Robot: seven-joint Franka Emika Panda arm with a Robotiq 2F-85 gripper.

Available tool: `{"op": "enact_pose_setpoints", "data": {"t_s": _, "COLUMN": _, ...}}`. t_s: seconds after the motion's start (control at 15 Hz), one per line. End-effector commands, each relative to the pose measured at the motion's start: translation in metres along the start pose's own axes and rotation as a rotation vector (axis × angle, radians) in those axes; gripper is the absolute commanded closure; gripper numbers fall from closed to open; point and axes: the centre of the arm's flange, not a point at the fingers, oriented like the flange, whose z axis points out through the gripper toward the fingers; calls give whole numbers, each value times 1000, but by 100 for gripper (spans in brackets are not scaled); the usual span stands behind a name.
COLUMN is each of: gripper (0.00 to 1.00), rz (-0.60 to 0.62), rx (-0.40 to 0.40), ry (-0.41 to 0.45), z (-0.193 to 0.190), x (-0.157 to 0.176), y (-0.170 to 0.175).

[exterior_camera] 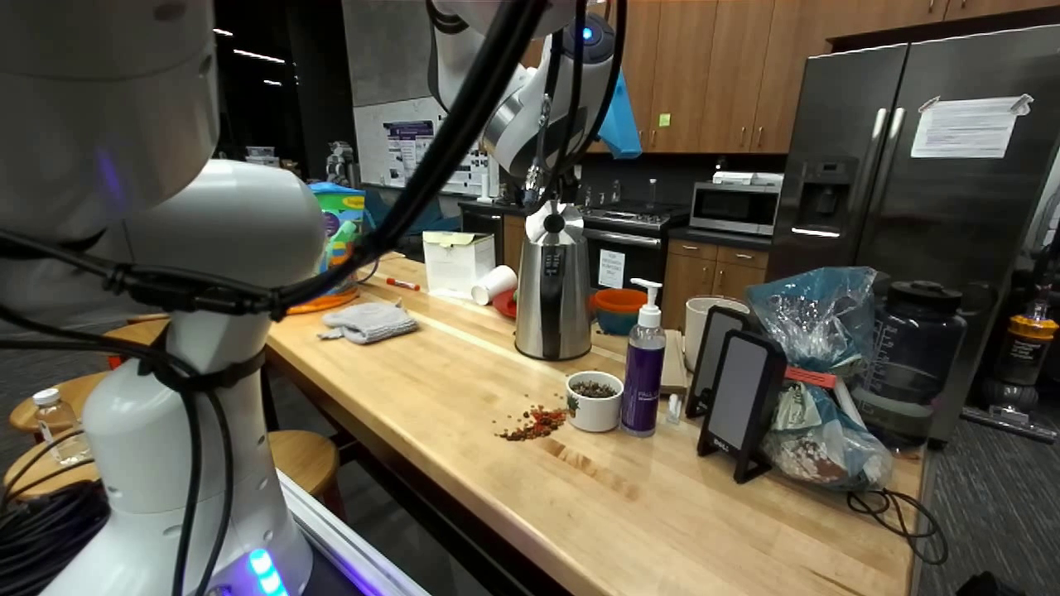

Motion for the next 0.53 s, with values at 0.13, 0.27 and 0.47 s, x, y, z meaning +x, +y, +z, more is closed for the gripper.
{"op": "enact_pose_setpoints", "data": {"t_s": 0.13, "gripper": 0, "rz": -3, "rx": 5, "ry": 7, "z": -4, "x": 10, "y": -3}}
{"op": "enact_pose_setpoints", "data": {"t_s": 0.27, "gripper": 0, "rz": 3, "rx": 6, "ry": 14, "z": -1, "x": 9, "y": -1}}
{"op": "enact_pose_setpoints", "data": {"t_s": 0.47, "gripper": 0, "rz": 13, "rx": 7, "ry": 18, "z": 5, "x": 6, "y": 0}}
